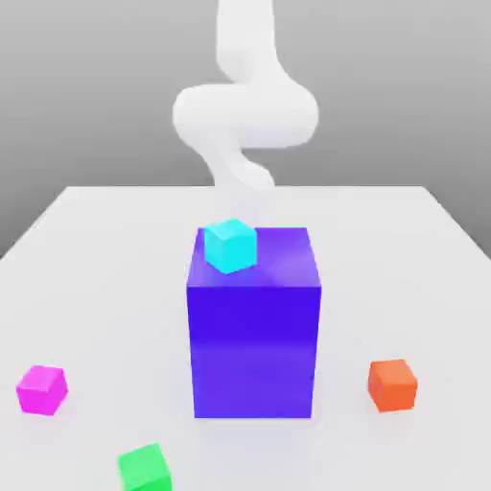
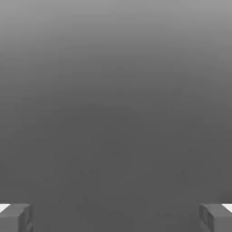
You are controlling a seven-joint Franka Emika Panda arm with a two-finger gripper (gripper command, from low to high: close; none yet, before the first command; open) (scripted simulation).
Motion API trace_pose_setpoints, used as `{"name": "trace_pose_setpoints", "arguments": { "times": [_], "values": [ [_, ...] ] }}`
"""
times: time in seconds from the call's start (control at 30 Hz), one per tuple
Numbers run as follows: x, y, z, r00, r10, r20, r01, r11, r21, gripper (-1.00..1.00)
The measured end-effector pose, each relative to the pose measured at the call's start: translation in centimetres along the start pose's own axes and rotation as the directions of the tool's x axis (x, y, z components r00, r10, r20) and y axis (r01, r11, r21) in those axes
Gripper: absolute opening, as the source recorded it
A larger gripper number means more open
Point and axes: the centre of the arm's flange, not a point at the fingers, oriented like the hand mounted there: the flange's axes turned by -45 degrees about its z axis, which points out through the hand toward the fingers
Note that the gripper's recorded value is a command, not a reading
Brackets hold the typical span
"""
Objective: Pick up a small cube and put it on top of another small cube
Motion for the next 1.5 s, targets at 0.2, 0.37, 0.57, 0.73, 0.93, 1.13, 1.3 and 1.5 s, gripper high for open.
{"name": "trace_pose_setpoints", "arguments": {
  "times": [0.2, 0.37, 0.57, 0.73, 0.93, 1.13, 1.3, 1.5],
  "values": [
    [-1.9, 7.1, 12.1, 0.929, 0.348, 0.127, -0.328, 0.933, -0.15, 0.0],
    [-6.3, 14.0, 20.5, 0.773, 0.613, 0.165, -0.553, 0.777, -0.301, 0.0],
    [-14.7, 22.4, 28.2, 0.49, 0.863, 0.122, -0.731, 0.483, -0.482, 0.0],
    [-23.7, 28.3, 32.6, 0.209, 0.978, 0.019, -0.776, 0.178, -0.606, 0.0],
    [-31.9, 30.7, 37.3, 0.043, 0.997, -0.058, -0.75, -0.006, -0.661, 0.0],
    [-34.1, 30.9, 39.5, 0.04, 0.997, -0.06, -0.75, -0.01, -0.662, -1.0],
    [-33.4, 30.9, 38.8, 0.04, 0.997, -0.061, -0.75, -0.011, -0.661, -1.0],
    [-28.5, 28.7, 35.8, 0.123, 0.992, 0.015, -0.741, 0.102, -0.664, -1.0]
  ]
}}
